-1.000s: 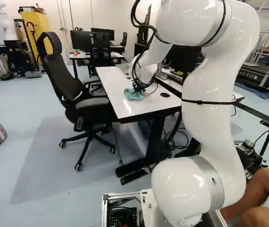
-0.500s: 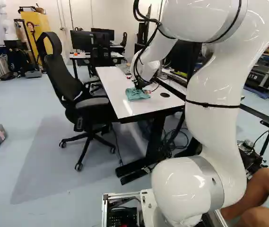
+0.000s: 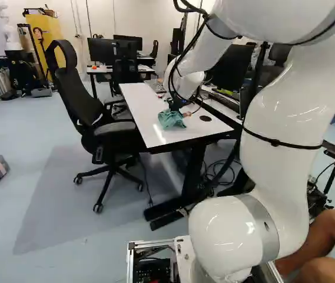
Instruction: Clean the table with the green towel
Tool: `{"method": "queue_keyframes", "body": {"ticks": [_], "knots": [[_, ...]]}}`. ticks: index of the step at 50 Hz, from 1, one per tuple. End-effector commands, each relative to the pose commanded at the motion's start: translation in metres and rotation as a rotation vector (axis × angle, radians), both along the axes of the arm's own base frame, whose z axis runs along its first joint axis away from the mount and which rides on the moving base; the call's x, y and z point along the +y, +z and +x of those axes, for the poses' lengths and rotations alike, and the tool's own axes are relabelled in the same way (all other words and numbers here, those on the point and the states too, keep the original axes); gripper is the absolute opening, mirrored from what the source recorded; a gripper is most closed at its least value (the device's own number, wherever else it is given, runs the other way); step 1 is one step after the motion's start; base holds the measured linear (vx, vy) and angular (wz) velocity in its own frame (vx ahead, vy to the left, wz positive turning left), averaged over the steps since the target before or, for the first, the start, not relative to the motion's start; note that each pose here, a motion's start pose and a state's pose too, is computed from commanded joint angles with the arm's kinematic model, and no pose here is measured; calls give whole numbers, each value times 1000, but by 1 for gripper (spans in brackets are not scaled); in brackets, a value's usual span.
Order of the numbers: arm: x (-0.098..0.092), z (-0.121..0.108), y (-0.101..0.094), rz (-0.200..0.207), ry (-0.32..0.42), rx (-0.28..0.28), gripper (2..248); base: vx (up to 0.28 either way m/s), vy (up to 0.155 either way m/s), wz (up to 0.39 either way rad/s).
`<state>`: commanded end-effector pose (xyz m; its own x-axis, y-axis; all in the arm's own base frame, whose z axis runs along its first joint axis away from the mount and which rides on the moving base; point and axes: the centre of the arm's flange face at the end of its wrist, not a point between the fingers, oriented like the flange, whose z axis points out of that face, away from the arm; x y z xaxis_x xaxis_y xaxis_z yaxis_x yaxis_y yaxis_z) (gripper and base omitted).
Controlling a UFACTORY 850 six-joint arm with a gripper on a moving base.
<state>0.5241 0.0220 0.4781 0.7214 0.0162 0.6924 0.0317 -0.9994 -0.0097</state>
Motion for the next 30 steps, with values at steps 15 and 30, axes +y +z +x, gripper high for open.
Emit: {"method": "queue_keyframes", "body": {"ticks": [15, 30], "knots": [[0, -32, 7, 0, 2, -7, 28, 0, 0, 0], [-1, -63, 7, 0, 4, -5, 28, 0, 0, 0]]}}
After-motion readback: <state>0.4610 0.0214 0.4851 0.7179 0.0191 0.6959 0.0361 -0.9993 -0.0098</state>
